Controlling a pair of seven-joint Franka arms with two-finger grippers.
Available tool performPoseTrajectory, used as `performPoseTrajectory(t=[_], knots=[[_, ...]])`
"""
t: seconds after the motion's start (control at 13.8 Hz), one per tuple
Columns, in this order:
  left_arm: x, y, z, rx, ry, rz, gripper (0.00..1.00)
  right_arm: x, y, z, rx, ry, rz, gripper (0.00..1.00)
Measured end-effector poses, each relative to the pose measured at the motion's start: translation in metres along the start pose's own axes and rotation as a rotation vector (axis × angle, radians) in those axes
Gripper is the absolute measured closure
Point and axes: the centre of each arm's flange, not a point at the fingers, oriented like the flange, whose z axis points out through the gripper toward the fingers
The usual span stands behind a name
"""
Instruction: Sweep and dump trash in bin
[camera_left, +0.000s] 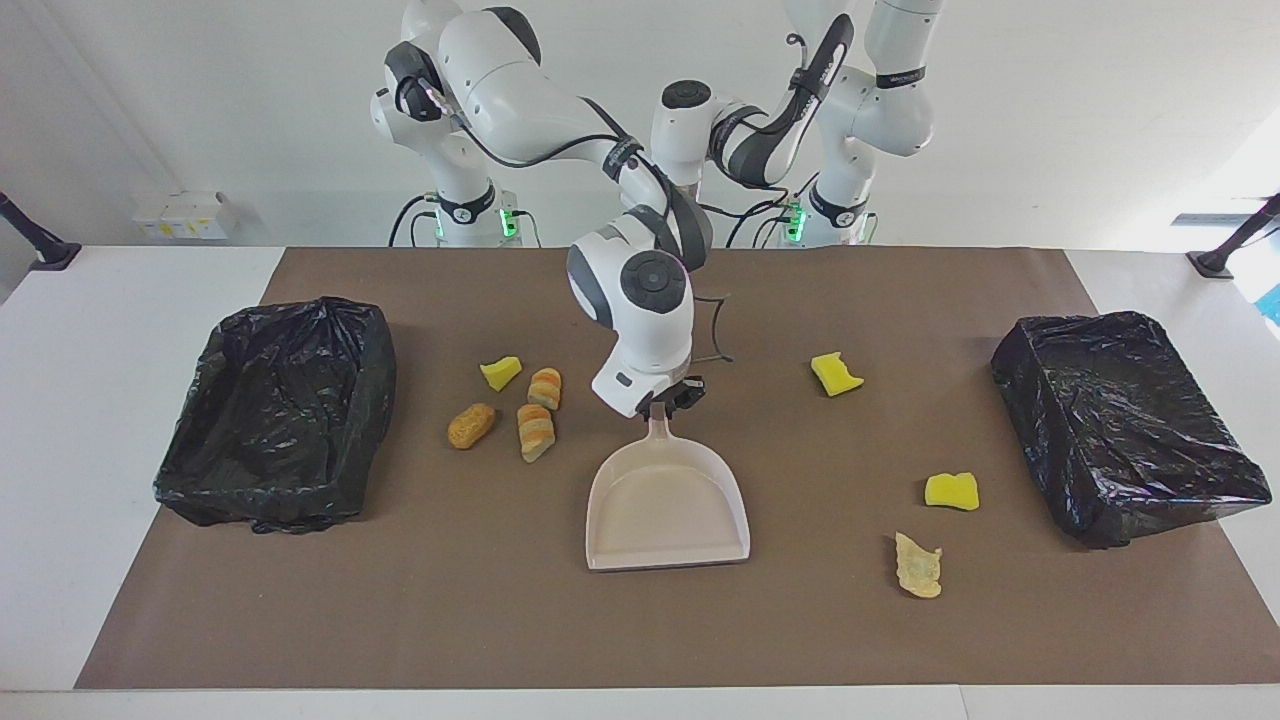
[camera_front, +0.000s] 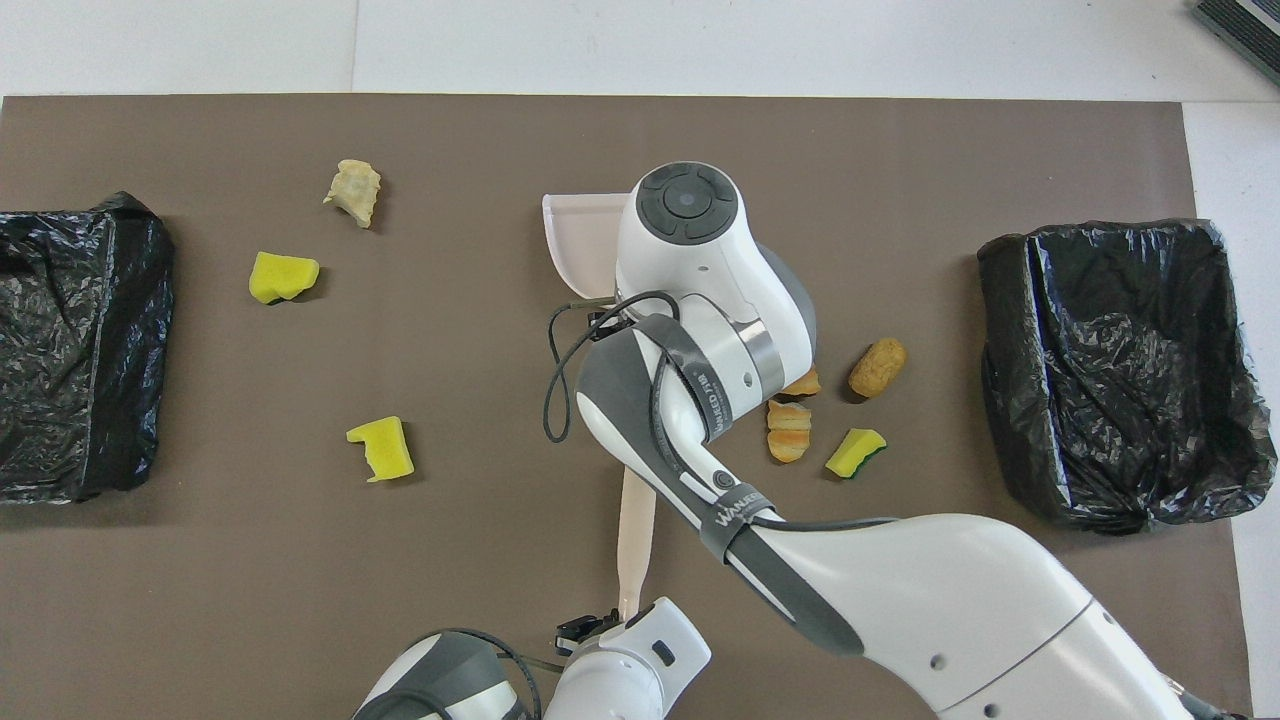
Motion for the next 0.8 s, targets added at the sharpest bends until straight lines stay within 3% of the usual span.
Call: performPoseTrajectory(t=[0.22,0.44,0.58,0.8], knots=[[0.005,-0.009,-0.006,0.048,-0.034,-0.022,0.73,0.004,0.044,-0.048,0.039,0.009,-0.178,0.67],[0.027,-0.031,-0.029,0.090,-0.050,-0.083,0.74,0.009,0.104,-0.066,0.030,-0.023,-0.459,0.67],[0.061,-0.062,-0.048,0.115,-0.059,-0.095,0.74,0.013,0.128,-0.061,-0.008,-0.042,-0.633,0.67],[0.131,-0.130,-0.073,0.122,-0.061,-0.101,0.74,0.012,0.154,-0.055,-0.135,-0.141,-0.915,0.67]])
